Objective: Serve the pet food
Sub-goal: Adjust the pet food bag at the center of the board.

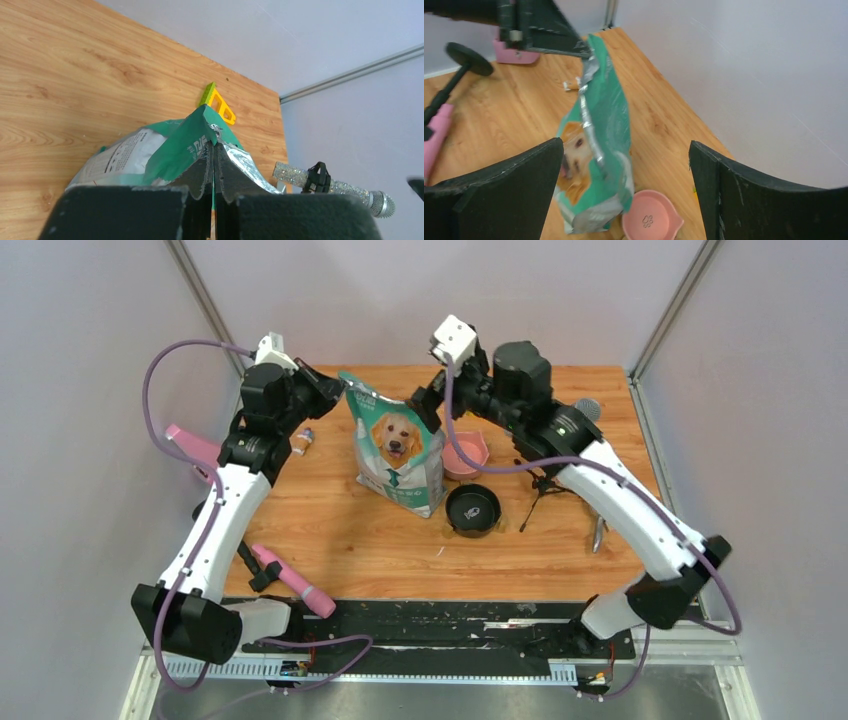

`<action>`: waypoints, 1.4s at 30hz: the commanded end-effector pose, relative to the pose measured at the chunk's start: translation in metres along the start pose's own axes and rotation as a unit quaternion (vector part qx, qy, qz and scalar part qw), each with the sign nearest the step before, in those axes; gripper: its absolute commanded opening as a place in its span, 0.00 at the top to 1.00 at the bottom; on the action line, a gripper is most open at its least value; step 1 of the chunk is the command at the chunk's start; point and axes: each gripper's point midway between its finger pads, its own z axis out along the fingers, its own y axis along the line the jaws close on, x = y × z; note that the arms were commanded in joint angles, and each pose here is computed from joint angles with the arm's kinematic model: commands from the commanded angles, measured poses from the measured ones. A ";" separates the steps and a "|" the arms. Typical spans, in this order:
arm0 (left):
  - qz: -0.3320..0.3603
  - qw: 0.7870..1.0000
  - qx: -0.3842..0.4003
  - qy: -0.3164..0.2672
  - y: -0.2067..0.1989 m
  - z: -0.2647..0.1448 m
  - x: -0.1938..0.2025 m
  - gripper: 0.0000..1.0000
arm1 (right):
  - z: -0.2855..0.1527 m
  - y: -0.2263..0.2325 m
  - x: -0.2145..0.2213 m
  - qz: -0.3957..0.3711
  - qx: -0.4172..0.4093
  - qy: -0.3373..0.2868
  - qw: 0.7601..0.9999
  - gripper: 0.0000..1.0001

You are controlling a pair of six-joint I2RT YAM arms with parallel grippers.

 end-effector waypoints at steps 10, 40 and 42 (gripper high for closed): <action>0.015 1.000 -0.002 -0.025 -0.007 0.015 -0.019 1.00 | 0.000 0.028 0.072 0.051 -0.027 0.080 0.995 0.11; 0.065 0.997 -0.015 -0.032 -0.015 0.012 -0.040 0.76 | -0.007 0.065 -0.046 0.131 0.074 -0.047 0.987 0.00; 0.071 0.997 -0.001 -0.025 -0.020 0.012 -0.038 0.74 | -0.004 0.038 -0.045 0.135 0.102 -0.050 0.984 0.00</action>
